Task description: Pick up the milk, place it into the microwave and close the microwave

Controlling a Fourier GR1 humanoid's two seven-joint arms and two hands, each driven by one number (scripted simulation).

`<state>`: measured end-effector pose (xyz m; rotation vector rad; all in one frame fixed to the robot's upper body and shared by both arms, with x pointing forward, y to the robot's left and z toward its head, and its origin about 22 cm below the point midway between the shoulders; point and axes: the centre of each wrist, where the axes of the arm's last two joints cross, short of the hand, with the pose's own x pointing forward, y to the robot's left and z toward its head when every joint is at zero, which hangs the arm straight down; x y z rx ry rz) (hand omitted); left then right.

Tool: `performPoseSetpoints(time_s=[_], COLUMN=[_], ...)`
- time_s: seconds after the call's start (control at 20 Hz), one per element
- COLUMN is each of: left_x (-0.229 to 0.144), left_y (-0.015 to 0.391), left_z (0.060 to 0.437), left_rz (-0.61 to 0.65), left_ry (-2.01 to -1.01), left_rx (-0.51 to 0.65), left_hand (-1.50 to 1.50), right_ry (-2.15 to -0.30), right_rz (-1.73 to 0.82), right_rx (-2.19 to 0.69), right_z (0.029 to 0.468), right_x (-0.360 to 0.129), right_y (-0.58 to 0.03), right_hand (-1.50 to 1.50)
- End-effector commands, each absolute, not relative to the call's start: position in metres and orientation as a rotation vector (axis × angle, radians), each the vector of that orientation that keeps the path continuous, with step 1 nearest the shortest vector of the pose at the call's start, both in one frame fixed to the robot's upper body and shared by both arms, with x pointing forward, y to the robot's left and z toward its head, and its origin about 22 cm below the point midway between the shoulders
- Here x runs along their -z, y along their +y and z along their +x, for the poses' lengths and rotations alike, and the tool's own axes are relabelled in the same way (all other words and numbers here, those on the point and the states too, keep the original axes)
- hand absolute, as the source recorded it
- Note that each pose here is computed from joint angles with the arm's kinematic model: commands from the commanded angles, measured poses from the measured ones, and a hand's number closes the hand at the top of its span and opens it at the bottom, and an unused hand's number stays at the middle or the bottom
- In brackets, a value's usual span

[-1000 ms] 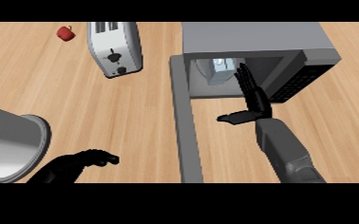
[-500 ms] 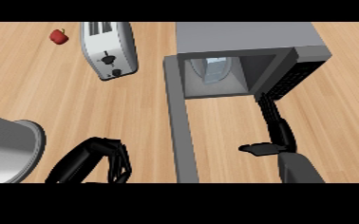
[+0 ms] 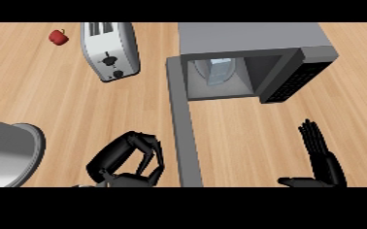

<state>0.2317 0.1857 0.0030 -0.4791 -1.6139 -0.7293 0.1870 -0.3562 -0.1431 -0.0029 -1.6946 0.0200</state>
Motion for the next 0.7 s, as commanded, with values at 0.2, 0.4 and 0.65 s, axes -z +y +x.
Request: performPoseSetpoints(time_s=[0.2, 0.4, 0.65], left_x=[0.023, 0.033, 0.041], left_y=[0.123, 0.087, 0.054], left_z=[0.219, 0.215, 0.206], left_rz=[-0.531, -0.554, -0.56], left_ry=[-1.651, -1.546, -1.528], left_rx=[0.798, 0.87, 0.873], left_hand=[1.5, 1.5, 1.5], right_ry=[-1.836, -1.878, -1.9], right_rz=[0.145, 0.26, 0.362], right_rx=[-0.014, -0.042, -0.088], right_z=[0.137, 0.152, 0.153], right_x=[0.103, 0.077, 0.045], right_y=[-0.391, -0.381, -0.364], right_hand=[-1.5, -1.5, -1.5])
